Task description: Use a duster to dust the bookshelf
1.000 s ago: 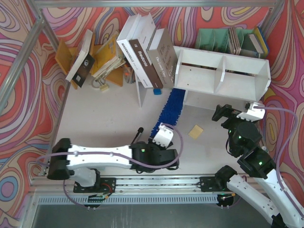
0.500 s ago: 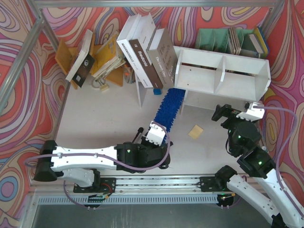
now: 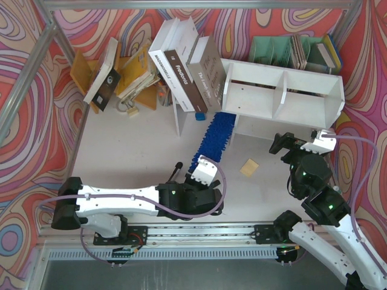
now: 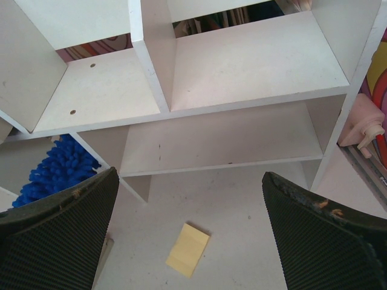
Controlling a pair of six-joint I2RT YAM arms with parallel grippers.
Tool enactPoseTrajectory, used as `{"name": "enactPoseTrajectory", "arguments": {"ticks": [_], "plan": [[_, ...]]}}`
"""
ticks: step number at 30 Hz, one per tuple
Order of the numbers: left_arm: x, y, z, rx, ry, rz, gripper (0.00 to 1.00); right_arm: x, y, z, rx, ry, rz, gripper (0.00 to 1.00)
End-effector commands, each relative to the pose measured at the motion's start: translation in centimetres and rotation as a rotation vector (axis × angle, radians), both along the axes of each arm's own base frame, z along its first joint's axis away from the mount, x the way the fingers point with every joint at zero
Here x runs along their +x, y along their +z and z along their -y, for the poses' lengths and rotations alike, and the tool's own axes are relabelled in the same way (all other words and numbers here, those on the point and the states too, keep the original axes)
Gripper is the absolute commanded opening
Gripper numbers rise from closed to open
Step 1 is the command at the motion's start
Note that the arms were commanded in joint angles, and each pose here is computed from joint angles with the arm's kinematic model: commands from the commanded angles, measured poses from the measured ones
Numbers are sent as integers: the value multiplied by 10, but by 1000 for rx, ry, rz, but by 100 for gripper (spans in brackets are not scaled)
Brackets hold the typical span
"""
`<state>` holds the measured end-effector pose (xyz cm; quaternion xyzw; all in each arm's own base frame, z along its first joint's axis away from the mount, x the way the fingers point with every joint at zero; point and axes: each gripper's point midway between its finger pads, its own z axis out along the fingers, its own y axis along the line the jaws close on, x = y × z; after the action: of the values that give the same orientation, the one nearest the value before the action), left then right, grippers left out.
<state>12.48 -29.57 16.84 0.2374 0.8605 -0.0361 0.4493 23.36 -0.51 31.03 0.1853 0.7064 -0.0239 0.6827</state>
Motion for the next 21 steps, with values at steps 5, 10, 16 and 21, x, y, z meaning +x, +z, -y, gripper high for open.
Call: {"name": "enactPoseTrajectory", "arguments": {"ticks": [5, 10, 16, 21], "plan": [[17, 58, 9, -131, 18, 147, 0, -3, 0, 4, 2, -13, 10, 90], [18, 63, 14, -148, 3, 162, 0, -3, 0, 3, 2, -12, 8, 90], [20, 58, 14, -140, 26, 163, 0, -2, -1, 2, 1, -9, 4, 89], [23, 57, 2, -159, 80, 180, 0, -2, -1, 2, 3, -10, 4, 90]]}}
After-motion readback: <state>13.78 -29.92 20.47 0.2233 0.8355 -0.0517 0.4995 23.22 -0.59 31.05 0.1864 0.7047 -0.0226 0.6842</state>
